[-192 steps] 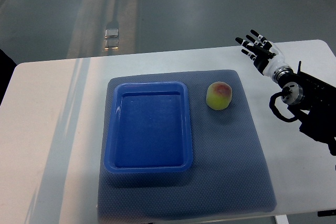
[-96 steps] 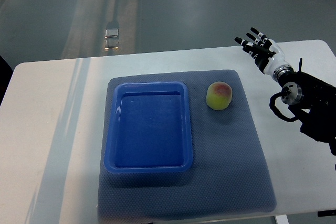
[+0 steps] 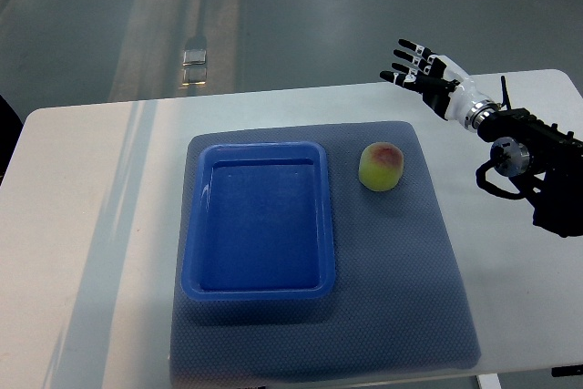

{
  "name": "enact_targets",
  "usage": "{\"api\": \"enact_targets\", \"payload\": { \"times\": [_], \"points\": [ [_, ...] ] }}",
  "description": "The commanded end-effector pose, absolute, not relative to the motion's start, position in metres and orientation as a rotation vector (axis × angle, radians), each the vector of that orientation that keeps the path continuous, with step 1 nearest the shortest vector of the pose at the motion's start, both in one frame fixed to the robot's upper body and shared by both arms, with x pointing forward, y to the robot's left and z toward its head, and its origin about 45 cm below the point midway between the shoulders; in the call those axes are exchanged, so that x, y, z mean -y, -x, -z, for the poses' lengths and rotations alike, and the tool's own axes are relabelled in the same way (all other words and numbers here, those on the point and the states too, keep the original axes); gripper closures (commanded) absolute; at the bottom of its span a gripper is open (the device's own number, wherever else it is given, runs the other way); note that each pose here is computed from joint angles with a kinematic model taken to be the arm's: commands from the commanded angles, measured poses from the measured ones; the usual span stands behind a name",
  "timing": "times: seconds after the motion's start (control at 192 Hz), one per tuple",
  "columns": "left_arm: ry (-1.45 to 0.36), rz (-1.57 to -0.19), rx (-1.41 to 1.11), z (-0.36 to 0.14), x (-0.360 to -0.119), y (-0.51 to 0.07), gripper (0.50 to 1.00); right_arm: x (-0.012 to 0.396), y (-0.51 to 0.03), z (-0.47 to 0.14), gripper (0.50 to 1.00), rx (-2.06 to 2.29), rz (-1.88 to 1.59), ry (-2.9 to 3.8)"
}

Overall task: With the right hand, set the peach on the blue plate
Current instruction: 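Reach the right hand toward the peach and open the fingers around it, then close the right hand fingers on the peach and lift it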

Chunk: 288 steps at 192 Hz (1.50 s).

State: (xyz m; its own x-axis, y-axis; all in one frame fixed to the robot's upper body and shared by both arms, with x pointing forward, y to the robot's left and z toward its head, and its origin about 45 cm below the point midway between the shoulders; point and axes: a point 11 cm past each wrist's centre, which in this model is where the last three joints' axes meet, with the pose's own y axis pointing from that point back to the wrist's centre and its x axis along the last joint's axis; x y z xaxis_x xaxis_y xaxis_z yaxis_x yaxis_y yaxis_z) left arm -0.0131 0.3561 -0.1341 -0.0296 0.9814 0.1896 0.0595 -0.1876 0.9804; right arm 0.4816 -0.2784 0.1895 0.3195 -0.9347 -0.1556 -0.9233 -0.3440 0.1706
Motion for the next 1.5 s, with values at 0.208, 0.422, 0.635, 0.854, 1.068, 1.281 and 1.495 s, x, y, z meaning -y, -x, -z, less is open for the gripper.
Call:
{"api": "enact_targets", "payload": {
  "times": [0.208, 0.422, 0.635, 0.854, 1.068, 1.281, 1.495],
  "points": [
    [-1.375, -1.351, -1.178, 0.134, -0.357, 0.011, 0.5, 0.258, -0.474, -0.212, 0.572, 1.209, -0.036, -2.55],
    [-1.374, -1.354, -1.174, 0.134, -0.358, 0.01, 0.5, 0.253, -0.453, -0.209, 0.572, 0.826, -0.346, -2.421],
    [-1.375, -1.352, -1.173, 0.134, -0.358, 0.01, 0.5, 0.242, -0.445, -0.209, 0.572, 0.643, -0.5, -2.371],
    [-1.377, -1.355, -1.172, 0.134, -0.358, 0.01, 0.5, 0.24, -0.441, -0.203, 0.572, 0.536, -0.595, -2.29],
    [-1.378, -1.354, -1.171, 0.134, -0.358, 0.01, 0.5, 0.242, -0.44, -0.197, 0.572, 0.464, -0.66, -2.219],
    [-1.378, -1.351, -1.171, 0.134, -0.358, 0.01, 0.5, 0.248, -0.438, -0.184, 0.572, 0.435, -0.737, -2.127],
    [-1.378, -1.351, -1.171, 0.134, -0.358, 0.01, 0.5, 0.252, -0.44, -0.179, 0.648, 0.446, -0.748, -2.094]
  ]
}}
